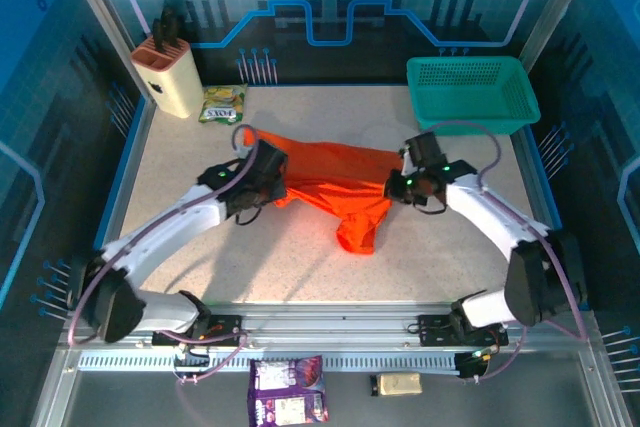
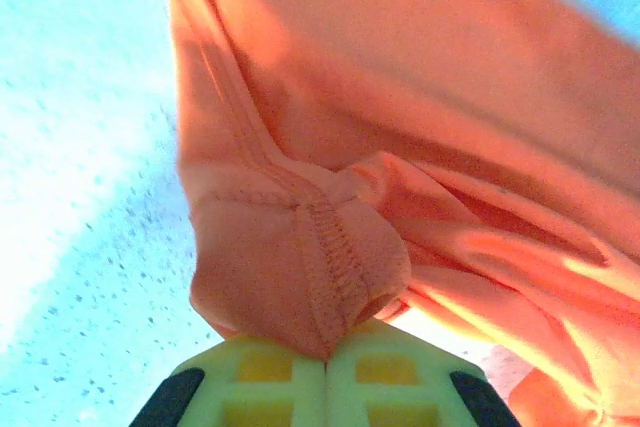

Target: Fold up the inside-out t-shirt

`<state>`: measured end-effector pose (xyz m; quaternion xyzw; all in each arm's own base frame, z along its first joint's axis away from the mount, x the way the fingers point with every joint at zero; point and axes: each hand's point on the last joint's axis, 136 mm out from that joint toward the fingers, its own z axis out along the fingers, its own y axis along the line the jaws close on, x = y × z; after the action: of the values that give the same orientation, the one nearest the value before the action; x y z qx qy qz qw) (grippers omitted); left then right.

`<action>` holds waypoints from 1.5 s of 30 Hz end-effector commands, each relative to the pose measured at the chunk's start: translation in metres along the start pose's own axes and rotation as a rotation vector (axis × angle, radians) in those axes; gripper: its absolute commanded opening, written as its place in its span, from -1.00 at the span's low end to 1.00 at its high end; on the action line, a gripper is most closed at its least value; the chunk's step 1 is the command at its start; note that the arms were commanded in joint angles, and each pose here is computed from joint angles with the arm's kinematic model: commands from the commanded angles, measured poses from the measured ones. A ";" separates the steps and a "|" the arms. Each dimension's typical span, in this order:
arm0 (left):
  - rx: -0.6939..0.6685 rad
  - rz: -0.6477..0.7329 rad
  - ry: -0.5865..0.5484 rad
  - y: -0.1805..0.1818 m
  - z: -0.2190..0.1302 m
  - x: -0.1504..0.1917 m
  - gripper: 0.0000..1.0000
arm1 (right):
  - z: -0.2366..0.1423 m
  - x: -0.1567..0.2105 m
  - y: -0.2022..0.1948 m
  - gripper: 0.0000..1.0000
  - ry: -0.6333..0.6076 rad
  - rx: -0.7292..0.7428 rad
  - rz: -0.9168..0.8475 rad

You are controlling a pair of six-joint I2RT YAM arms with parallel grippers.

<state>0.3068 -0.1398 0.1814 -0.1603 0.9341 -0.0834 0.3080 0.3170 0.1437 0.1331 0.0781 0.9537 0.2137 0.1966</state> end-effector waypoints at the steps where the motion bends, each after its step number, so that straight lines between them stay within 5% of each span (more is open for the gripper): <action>1: 0.039 0.038 -0.183 0.009 -0.045 -0.045 -1.00 | -0.064 -0.031 0.001 -1.00 -0.114 -0.013 -0.032; 10: 0.128 0.032 -0.605 0.029 -0.177 -0.141 -1.00 | -0.228 -0.097 0.048 -1.00 -0.497 -0.105 -0.158; 15: 0.145 -0.001 -0.654 0.033 -0.197 -0.174 -1.00 | -0.268 -0.116 0.074 -1.00 -0.592 -0.151 -0.218; 18: 0.135 -0.044 -0.561 0.039 -0.165 -0.181 -1.00 | -0.243 -0.126 0.064 -1.00 -0.537 -0.123 -0.186; 23: 0.244 -0.074 -0.198 0.023 -0.053 -0.143 -1.00 | -0.131 -0.116 0.021 -1.00 -0.247 -0.037 -0.107; 27: 0.266 -0.111 0.169 0.018 0.041 -0.076 -1.00 | -0.055 -0.087 -0.028 -0.60 -0.048 0.158 -0.082; 29: 0.266 -0.149 0.260 0.020 0.068 -0.052 -1.00 | -0.043 -0.074 -0.037 -0.51 -0.023 0.242 -0.121; 37: 0.252 -0.191 0.288 0.030 0.088 -0.029 -1.00 | -0.006 0.001 0.015 -0.20 0.100 0.247 -0.409; 45: 0.250 -0.173 0.296 0.031 0.086 -0.027 -1.00 | 0.047 0.050 0.030 0.00 0.242 0.447 -0.639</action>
<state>0.3680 -0.1022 0.1024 -0.1941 0.9403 -0.2282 0.1617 0.2930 0.2069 0.1007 -0.1920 0.9730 0.0059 0.1282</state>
